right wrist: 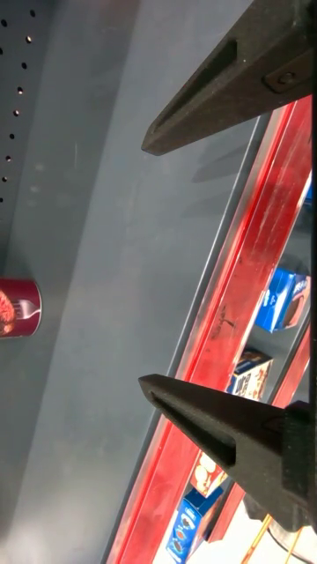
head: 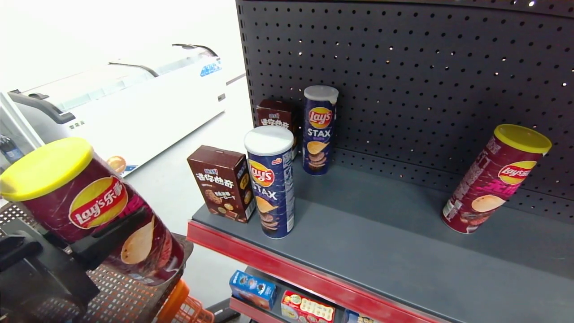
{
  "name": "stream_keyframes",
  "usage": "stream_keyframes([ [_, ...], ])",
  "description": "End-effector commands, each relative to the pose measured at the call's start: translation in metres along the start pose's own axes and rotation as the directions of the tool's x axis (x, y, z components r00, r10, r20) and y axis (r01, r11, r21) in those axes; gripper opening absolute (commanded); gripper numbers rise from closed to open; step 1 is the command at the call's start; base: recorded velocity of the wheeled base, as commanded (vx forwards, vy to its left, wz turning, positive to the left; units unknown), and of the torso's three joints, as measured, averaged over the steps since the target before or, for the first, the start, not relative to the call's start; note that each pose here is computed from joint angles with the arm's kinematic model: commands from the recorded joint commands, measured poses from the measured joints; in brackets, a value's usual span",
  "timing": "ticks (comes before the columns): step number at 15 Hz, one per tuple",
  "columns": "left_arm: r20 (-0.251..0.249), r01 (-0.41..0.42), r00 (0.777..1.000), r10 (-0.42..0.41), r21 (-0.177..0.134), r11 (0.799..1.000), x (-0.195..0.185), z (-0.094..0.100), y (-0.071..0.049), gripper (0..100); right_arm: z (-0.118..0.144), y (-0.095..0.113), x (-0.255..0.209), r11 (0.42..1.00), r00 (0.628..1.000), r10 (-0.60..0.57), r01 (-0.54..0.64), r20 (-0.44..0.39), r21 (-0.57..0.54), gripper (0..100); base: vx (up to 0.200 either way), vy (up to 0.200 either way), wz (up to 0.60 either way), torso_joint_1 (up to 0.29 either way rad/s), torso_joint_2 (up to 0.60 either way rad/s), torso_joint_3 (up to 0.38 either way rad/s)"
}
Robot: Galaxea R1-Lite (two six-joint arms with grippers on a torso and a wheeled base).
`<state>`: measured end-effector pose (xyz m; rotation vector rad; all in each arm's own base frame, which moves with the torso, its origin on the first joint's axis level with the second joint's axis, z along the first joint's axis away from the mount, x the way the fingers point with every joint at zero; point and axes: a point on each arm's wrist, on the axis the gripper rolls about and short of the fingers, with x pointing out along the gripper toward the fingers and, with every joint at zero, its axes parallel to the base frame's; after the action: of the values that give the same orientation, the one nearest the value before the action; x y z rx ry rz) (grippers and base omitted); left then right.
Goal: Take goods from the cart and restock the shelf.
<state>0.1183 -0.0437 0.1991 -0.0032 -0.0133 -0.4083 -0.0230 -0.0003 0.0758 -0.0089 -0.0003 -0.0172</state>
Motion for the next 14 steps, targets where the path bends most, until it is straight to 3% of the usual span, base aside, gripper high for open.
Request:
stream_keyframes([
  [1, 0.012, 0.027, 1.0, -0.027, -0.001, 1.0, 0.0, 0.002, -0.004, 0, 0.0, 0.0, 0.0, 1.0, 1.0, 0.0, 0.0, 0.0, 0.0, 100, 0.0, 0.0, 0.0, 0.0, 0.0, 0.0],
  [3, -0.011, 0.037, 0.999, -0.037, -0.001, 0.999, -0.001, -0.003, -0.004, 0, 0.0, 0.0, 0.0, 1.0, 1.0, 0.0, 0.0, 0.0, 0.0, 100, 0.0, 0.0, 0.0, 0.0, 0.0, 0.0],
  [5, 0.0, 0.092, 0.996, -0.092, -0.001, 0.996, 0.0, 0.0, -0.005, 0, 0.0, 0.0, 0.0, 1.0, 1.0, 0.0, 0.0, 0.0, 0.0, 100, 0.0, 0.0, 0.0, 0.0, 0.0, 0.0],
  [11, -0.073, 0.228, 0.971, -0.228, -0.008, 0.974, 0.015, -0.01, -0.013, 0, 0.0, 0.0, 0.0, 1.0, 1.0, 0.0, 0.0, 0.0, 0.0, 100, 0.0, 0.0, 0.0, 0.0, 0.0, 0.0],
  [14, -0.084, 0.279, 0.957, -0.277, 0.014, 0.96, 0.033, -0.005, -0.016, 0, 0.0, 0.0, 0.0, 1.0, 1.0, 0.003, -0.003, 0.0, -0.002, 100, 0.0, 0.0, 0.0, 0.0, 0.0, 0.0],
])
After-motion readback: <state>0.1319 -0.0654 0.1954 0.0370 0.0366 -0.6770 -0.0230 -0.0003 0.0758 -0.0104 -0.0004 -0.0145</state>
